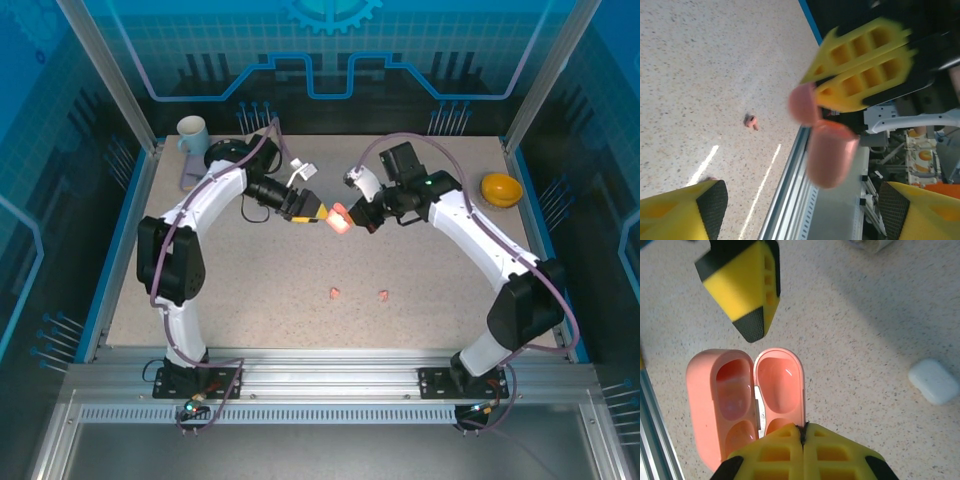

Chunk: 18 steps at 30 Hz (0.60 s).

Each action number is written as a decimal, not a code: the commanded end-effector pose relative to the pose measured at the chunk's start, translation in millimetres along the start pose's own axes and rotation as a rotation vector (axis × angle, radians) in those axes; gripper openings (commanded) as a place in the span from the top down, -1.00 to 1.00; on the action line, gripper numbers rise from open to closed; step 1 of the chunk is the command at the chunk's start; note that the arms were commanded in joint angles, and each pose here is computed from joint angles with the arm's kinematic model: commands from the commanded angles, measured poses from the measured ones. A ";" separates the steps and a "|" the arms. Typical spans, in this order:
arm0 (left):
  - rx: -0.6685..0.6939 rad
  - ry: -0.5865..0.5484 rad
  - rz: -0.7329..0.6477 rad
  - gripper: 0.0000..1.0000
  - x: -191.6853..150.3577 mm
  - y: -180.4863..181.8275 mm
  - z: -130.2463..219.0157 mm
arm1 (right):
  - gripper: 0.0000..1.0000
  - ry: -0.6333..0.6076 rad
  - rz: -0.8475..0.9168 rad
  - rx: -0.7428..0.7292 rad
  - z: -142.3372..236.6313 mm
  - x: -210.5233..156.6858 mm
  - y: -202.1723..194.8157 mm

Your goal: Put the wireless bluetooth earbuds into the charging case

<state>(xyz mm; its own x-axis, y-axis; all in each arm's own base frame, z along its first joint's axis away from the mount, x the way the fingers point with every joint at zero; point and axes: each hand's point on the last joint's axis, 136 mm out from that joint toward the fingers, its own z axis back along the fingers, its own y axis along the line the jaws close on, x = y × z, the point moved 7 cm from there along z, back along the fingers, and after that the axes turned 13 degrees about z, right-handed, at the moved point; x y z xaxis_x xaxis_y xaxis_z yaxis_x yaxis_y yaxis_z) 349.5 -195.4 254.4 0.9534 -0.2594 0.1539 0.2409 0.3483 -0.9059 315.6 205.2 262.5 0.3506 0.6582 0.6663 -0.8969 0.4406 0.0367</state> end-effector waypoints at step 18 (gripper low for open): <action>-0.083 0.115 0.045 -0.21 -15.6 6.9 -27.8 | 1.00 -0.010 0.067 0.090 -14.4 9.2 13.1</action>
<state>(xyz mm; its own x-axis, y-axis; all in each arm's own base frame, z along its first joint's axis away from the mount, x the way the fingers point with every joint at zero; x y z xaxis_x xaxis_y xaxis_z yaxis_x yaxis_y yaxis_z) 335.9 -208.4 241.2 0.9402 -0.3254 0.1006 0.2077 0.3137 -0.9265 312.9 219.5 243.5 0.3282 0.6957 0.6390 -0.9250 0.3737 0.0683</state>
